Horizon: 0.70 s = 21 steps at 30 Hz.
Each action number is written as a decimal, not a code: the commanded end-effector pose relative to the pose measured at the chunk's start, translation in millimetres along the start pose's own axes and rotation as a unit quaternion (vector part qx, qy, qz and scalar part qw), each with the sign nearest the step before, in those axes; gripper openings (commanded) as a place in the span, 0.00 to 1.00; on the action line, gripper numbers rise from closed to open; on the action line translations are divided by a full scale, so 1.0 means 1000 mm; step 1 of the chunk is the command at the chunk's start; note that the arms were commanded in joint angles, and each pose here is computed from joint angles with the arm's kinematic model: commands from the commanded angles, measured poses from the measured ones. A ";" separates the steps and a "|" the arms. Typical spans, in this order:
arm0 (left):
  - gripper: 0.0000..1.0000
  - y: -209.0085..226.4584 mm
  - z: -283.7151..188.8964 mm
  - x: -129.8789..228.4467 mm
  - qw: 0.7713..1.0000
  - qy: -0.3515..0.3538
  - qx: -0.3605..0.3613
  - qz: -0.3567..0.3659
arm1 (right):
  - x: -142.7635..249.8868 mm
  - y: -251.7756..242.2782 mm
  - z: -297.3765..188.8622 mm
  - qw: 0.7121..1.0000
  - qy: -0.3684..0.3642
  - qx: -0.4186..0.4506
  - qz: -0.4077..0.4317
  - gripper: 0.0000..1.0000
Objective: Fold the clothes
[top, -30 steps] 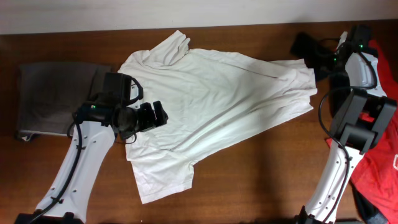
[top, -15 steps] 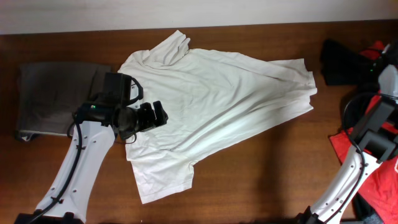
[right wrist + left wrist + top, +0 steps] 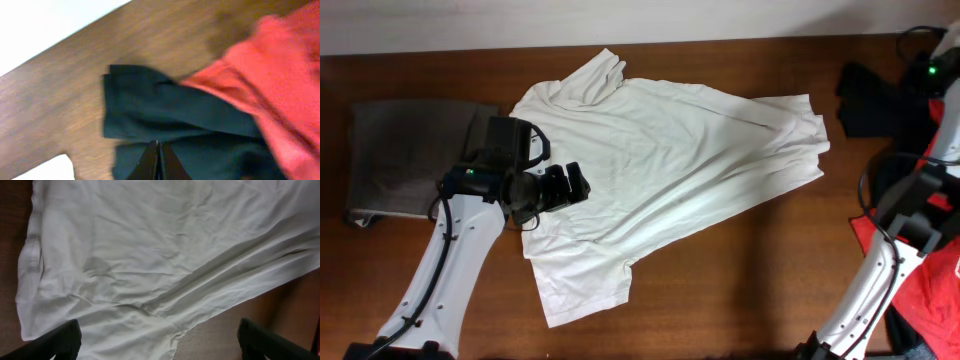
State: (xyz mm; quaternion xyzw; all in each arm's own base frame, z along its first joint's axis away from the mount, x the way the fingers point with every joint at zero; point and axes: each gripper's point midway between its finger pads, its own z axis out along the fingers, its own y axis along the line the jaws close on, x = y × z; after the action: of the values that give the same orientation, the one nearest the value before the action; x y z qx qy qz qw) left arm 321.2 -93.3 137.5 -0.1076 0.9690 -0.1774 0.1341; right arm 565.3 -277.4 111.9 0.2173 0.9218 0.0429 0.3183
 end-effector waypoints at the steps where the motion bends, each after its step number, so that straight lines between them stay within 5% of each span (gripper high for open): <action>1: 0.99 0.001 0.000 -0.002 1.000 -0.003 -0.004 0.003 | 0.024 0.036 0.027 0.999 0.032 -0.036 -0.015 0.04; 11: 0.99 0.001 0.000 -0.002 1.000 -0.003 -0.004 0.003 | 0.076 0.017 0.086 0.989 0.056 0.116 -0.066 0.04; 21: 0.99 0.001 0.000 -0.002 1.000 -0.003 -0.004 0.003 | 0.089 -0.032 0.096 0.988 0.051 0.138 -0.037 0.04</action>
State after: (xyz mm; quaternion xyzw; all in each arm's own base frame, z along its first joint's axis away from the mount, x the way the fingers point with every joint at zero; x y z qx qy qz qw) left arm 321.2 -93.1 137.5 -0.1078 0.9690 -0.1773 0.1341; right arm 578.9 -246.9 4.9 0.1934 0.9382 -0.0613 0.2802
